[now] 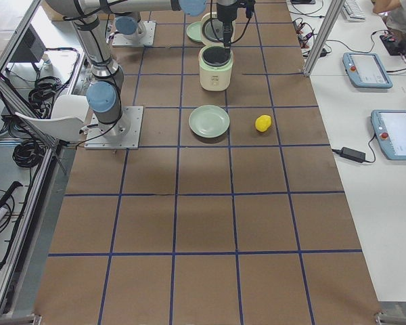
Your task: Press rice cooker button
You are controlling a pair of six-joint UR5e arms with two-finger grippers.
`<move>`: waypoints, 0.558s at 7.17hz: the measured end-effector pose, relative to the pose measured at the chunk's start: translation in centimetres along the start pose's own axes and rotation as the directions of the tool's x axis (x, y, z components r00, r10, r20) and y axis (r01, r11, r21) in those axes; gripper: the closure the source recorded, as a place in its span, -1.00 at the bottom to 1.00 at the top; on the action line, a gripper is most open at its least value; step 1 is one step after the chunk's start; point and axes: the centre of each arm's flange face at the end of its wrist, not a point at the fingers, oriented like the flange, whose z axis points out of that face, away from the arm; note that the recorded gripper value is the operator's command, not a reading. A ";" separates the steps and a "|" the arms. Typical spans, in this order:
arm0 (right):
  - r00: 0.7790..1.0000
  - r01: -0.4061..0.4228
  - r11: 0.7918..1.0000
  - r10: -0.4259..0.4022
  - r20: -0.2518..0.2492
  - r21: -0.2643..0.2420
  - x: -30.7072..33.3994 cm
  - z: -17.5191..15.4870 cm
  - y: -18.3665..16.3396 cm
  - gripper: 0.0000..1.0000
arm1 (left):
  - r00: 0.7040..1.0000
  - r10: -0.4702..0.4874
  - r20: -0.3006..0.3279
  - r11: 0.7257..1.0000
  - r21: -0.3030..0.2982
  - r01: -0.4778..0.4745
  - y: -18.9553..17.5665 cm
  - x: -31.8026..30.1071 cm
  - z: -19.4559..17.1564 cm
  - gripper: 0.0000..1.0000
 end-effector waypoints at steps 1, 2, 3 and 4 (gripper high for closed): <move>1.000 0.002 1.000 -0.002 0.001 -0.024 0.0 0.2 0.2 -1.00 | 1.000 0.000 0.000 1.000 0.000 0.000 0.0 0.0 0.0 -1.00; 1.000 0.003 0.999 -0.003 0.002 -0.033 -0.1 0.1 0.3 -1.00 | 1.000 0.000 0.000 1.000 -0.001 0.000 0.0 0.0 0.0 -1.00; 1.000 0.003 0.999 -0.003 0.003 -0.036 -0.1 0.1 0.4 -1.00 | 1.000 0.000 0.000 1.000 -0.001 0.000 0.0 0.0 0.0 -1.00; 1.000 0.003 0.999 -0.003 0.002 -0.037 -0.1 0.1 0.4 -1.00 | 1.000 0.000 0.000 1.000 -0.001 0.000 0.0 0.0 0.0 -1.00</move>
